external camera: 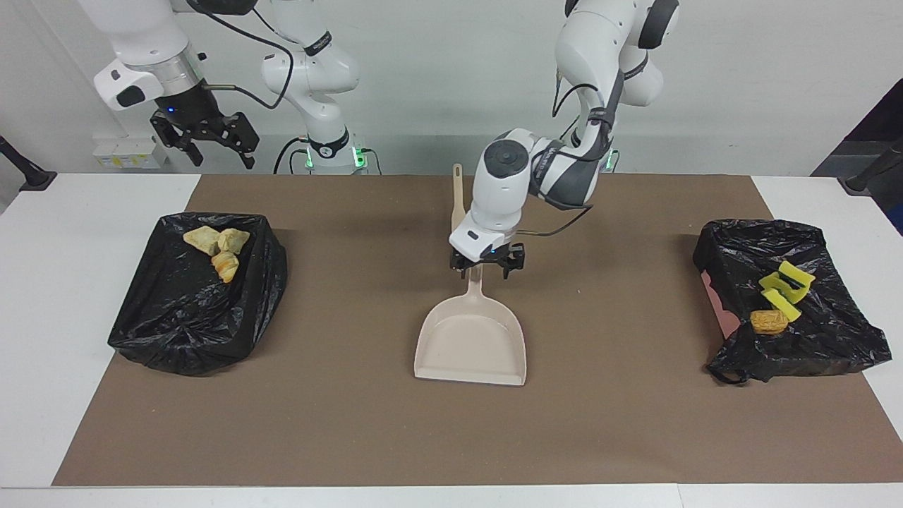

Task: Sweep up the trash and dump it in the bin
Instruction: 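Set the dustpan down beside the brush and release with the left gripper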

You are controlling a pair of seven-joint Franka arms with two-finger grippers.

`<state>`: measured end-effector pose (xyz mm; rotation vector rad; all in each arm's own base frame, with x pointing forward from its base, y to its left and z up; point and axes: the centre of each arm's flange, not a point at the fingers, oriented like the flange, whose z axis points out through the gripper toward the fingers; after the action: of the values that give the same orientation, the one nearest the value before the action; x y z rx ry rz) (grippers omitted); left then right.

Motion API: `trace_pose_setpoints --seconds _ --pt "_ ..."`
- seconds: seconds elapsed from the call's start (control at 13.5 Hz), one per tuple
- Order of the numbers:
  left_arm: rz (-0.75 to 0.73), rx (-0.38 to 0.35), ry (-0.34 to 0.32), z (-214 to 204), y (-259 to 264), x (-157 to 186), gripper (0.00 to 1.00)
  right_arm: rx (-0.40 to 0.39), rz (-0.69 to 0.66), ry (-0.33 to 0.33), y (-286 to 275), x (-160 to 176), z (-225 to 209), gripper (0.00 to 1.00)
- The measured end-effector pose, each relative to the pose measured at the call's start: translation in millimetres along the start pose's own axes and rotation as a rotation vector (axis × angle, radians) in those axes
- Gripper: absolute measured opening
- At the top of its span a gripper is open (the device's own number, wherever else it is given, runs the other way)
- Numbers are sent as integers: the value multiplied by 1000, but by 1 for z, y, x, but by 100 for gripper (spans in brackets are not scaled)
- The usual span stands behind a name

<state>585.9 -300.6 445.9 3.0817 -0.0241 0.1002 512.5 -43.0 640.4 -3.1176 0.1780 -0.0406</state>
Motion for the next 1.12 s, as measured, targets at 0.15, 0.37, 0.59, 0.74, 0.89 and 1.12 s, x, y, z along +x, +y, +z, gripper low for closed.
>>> trace_pose_setpoints --seconds 0.15,0.37,0.59,0.74,0.89,1.12 --pt "21 2 16 -16 -49 19 100 -1 -4 8 -3 4 -3 100" --pt "74 11 27 -36 -122 38 100 -3 -6 12 -4 9 -4 100" --pt "133 21 15 -55 -196 45 100 -3 -7 12 -4 9 -4 100" --pt "167 28 4 -71 -242 43 100 -3 -7 12 -4 9 -4 100" --pt "164 32 3 -89 -281 37 100 -3 -7 11 -4 9 -4 100" --pt "81 32 9 -105 -285 31 100 -3 -7 11 -4 9 -4 100"
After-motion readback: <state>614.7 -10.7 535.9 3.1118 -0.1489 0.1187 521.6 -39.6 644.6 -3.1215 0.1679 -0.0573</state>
